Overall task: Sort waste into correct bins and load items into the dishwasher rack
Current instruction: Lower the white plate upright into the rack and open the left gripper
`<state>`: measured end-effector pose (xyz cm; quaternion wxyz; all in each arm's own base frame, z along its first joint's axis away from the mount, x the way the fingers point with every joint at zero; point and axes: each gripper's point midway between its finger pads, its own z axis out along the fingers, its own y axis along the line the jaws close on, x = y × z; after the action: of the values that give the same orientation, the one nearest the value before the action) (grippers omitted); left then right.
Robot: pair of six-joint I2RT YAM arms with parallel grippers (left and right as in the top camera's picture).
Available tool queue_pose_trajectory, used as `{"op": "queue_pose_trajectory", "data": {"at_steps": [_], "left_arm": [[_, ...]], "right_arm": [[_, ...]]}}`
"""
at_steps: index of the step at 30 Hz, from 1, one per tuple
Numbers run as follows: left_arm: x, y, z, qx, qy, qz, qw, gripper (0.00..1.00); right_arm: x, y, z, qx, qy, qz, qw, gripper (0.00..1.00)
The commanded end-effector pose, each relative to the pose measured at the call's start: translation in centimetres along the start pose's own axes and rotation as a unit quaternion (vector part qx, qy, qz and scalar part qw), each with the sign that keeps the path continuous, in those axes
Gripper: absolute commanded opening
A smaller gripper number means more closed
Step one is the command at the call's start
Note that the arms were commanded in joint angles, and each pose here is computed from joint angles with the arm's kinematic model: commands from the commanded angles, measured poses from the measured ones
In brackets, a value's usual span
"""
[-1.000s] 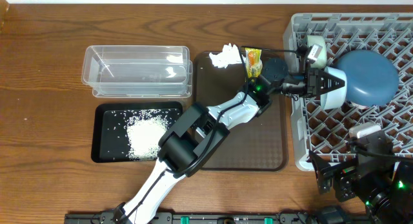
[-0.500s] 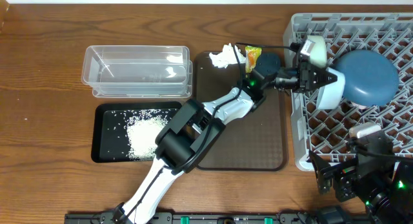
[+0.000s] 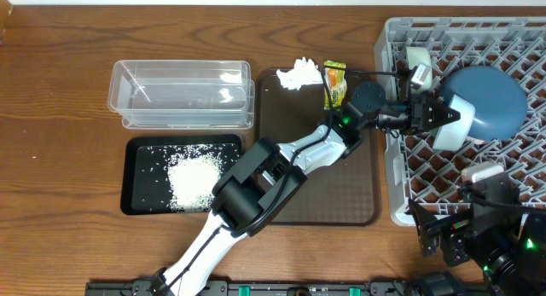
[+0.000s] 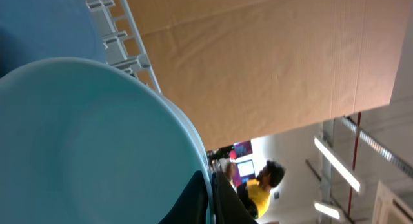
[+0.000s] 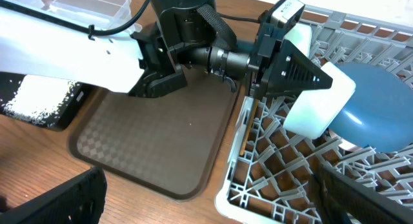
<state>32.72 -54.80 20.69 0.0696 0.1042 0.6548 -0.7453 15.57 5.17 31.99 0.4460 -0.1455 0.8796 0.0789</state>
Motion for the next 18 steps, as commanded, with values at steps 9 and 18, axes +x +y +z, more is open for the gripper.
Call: {"op": "queue_pose_trajectory", "data": {"at_steps": [9, 18], "left_arm": [[-2.4, 3.7, -1.8, -0.059, -0.033, -0.066, 0.996, 0.06], [-2.2, 2.4, -3.0, -0.041, 0.009, -0.085, 0.995, 0.74]], "right_arm": [[0.0, 0.0, 0.0, 0.0, 0.001, -0.005, 1.0, 0.99], [0.0, 0.0, 0.0, 0.0, 0.001, -0.005, 1.0, 0.99]]}}
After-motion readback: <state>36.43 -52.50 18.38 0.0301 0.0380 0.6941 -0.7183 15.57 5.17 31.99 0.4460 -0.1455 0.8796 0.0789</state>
